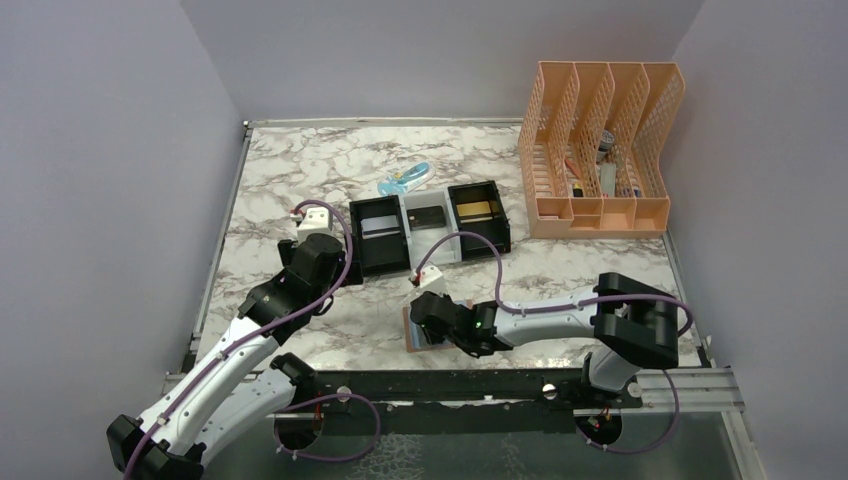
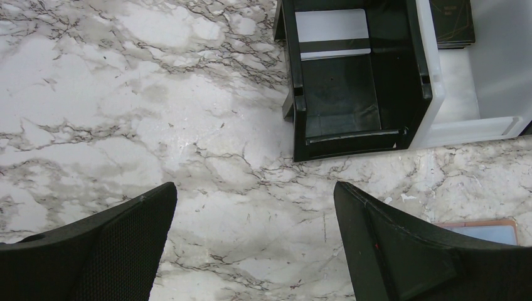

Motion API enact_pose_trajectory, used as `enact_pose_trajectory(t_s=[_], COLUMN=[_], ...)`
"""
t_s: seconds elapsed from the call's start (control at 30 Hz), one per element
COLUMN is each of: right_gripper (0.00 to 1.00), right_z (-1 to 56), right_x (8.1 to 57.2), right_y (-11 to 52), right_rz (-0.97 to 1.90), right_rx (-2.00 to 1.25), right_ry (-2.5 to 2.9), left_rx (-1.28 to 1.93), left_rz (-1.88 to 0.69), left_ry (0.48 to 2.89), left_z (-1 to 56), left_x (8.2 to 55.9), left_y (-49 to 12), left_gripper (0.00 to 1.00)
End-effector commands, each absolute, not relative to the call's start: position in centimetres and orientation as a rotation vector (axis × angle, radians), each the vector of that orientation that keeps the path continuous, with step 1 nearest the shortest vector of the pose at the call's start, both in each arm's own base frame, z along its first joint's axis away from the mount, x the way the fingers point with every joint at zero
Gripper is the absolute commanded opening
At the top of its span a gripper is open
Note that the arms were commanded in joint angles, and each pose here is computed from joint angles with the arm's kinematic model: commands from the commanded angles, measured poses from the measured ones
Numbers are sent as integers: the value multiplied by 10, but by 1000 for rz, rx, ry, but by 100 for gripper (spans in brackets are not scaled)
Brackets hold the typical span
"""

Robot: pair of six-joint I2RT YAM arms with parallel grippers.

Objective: Take the credit cards out of the card holder

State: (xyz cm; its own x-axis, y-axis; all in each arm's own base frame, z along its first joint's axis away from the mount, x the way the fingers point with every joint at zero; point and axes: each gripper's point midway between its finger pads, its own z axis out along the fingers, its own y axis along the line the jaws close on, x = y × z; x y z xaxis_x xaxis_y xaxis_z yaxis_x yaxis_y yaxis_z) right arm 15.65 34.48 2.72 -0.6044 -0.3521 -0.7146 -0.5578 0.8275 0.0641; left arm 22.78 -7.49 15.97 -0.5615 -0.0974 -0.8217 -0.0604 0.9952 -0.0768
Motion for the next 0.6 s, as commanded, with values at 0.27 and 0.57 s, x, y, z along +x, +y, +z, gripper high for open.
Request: enact_pose_trajectory(t_s=[0.27, 0.57], right_gripper=[12, 1], right_z=[10, 24], right_x=[144, 141], right_y=[334, 348], right_rz=[374, 580], right_rx=[-683, -673], right_ry=[2346, 2379], left_rx=[-113, -71], left_rz=[-56, -90], left_ry=[2167, 2178], left_z=[164, 163], left_x=[227, 227], left_y=[-74, -82], left_gripper=[99, 99])
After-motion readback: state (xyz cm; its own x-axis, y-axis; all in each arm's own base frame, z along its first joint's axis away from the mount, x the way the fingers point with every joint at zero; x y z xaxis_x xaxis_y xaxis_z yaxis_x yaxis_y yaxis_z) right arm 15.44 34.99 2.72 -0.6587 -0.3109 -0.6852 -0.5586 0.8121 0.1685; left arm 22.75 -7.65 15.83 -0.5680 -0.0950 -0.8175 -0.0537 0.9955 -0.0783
